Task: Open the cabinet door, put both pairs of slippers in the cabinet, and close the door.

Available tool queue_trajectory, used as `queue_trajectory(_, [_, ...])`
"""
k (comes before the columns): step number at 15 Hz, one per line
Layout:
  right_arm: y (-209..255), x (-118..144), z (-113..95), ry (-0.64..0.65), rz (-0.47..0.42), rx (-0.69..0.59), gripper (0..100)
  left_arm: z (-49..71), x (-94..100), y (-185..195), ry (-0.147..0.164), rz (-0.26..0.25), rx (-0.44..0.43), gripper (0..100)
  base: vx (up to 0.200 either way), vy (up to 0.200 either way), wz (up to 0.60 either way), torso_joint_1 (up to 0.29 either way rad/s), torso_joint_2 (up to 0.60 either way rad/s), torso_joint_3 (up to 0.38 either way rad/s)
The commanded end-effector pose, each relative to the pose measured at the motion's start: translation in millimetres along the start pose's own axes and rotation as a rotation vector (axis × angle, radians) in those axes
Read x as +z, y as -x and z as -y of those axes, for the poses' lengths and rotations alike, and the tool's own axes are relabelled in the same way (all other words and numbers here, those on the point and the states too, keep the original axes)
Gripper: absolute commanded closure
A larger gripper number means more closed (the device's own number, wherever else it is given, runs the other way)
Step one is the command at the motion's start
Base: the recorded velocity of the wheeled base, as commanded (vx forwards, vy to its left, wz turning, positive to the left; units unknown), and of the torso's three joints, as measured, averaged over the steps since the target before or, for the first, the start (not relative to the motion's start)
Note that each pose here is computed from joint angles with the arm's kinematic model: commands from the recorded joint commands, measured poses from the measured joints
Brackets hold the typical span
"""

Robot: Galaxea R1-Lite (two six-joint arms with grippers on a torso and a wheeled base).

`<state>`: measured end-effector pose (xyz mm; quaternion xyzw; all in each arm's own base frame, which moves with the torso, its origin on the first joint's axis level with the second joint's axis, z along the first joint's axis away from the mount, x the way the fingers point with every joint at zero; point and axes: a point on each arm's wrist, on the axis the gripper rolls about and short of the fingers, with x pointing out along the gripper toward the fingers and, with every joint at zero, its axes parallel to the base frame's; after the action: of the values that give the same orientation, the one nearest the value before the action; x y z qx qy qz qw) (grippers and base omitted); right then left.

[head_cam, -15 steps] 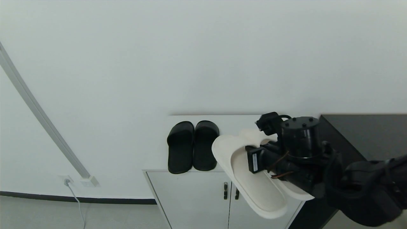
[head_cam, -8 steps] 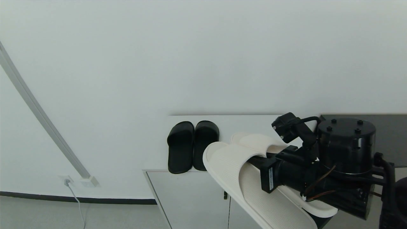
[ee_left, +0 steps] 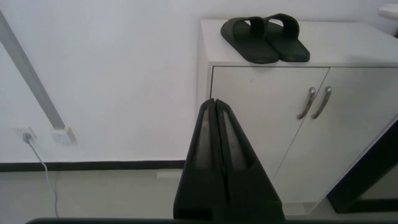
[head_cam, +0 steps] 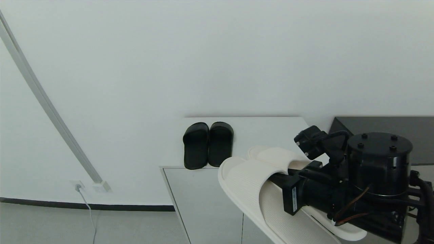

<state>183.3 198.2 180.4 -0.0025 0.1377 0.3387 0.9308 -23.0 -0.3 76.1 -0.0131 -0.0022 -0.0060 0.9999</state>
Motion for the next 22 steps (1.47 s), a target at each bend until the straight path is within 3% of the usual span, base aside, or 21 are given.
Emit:
queue_trajectory(1, [1.7,-3.3,1.5,0.0,-0.009,-0.008,100,0.0,-0.1,-0.1,0.0,-0.001,0.0,100,0.0,0.0,0.0,0.0,0.0,0.0])
queue_trajectory(14, [4.7,-12.9,4.7,0.004,-0.04,-0.018,100,0.0,-0.1,-0.1,-0.003,-0.001,0.0,100,0.0,0.0,0.0,-0.03,0.07,0.037])
queue_trajectory(15, [4.6,-12.4,4.6,0.004,-0.039,-0.018,100,0.0,-0.1,-0.1,-0.003,-0.001,0.0,0,0.0,0.0,0.0,-0.149,0.35,0.188])
queue_trajectory(22, [1.8,-16.7,4.8,0.006,-0.057,-0.017,100,0.0,-0.1,-0.1,-0.003,-0.001,0.001,0,0.0,0.0,0.0,-0.161,0.37,0.202])
